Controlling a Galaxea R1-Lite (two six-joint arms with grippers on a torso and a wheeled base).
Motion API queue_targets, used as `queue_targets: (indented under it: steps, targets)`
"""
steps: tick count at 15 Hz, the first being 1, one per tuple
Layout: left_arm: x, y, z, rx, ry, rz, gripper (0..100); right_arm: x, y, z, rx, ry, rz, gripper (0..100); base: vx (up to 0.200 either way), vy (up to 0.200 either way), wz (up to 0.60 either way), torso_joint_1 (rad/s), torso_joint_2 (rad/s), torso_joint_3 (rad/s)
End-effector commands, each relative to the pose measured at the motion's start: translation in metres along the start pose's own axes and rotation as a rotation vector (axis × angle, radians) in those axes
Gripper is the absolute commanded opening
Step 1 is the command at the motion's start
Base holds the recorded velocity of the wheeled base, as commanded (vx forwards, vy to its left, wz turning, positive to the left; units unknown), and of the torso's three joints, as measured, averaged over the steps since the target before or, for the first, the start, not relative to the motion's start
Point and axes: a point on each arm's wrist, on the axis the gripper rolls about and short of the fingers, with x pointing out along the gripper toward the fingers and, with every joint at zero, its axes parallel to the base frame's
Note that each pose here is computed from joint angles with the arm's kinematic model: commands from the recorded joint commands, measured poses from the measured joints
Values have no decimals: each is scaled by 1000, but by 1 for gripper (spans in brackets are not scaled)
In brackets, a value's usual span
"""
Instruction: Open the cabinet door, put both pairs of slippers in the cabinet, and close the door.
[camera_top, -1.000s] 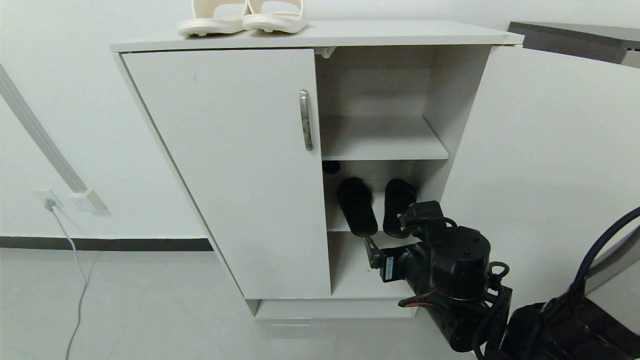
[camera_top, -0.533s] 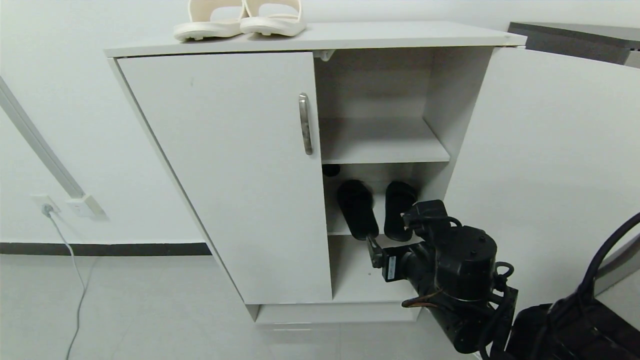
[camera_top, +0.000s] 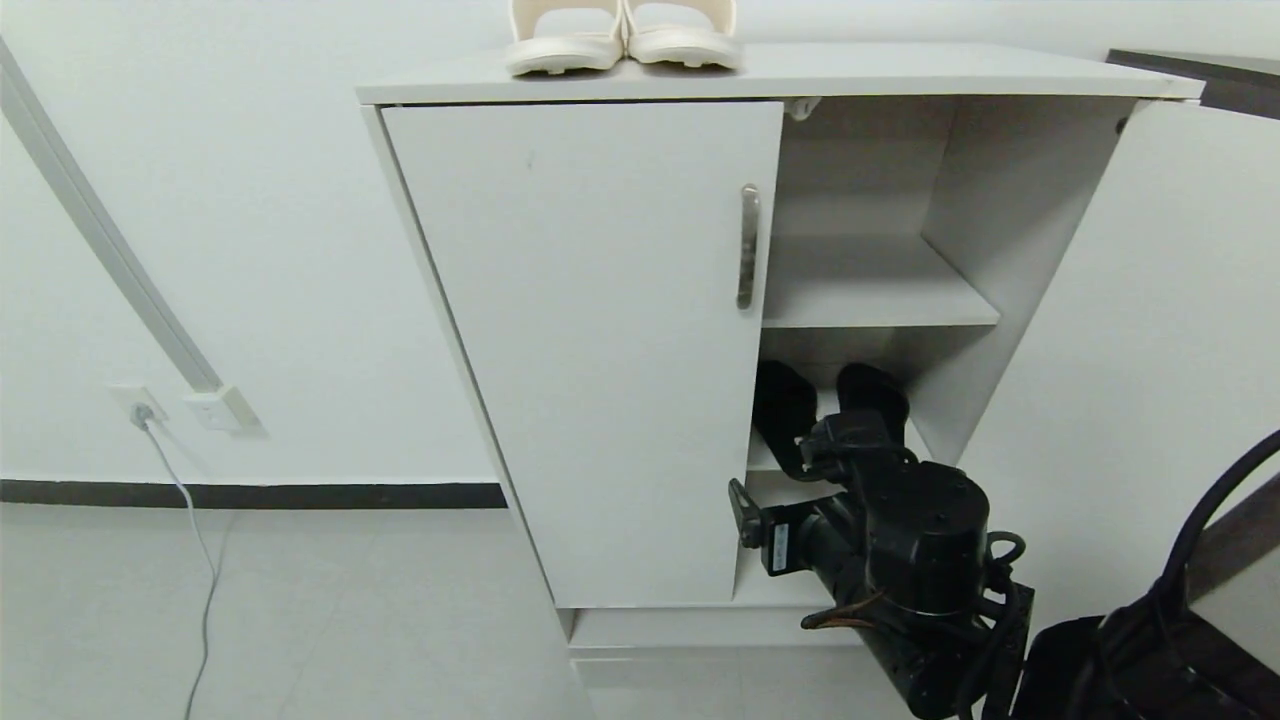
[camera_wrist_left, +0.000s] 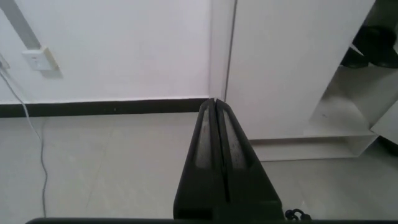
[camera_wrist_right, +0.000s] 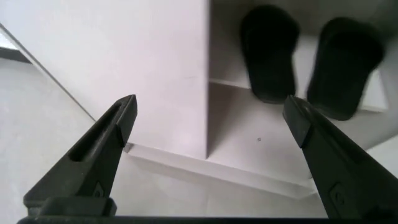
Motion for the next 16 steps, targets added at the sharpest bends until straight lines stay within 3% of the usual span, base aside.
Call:
queue_targets:
  steps: [1,8,16]
  targets:
    - [0,0,0,0,1,1,0,-1,1,0,3,-5,7,100,0,200,0,2,7,2]
    - [0,0,0,0,0,3,0,-6,-3,-2,-12,-47,49,100,0,200,0,1,0,2]
    - [0,0,0,-1,1,9,0,-6,-3,-4,-35,-43,49,100,0,0,0,0,0,0]
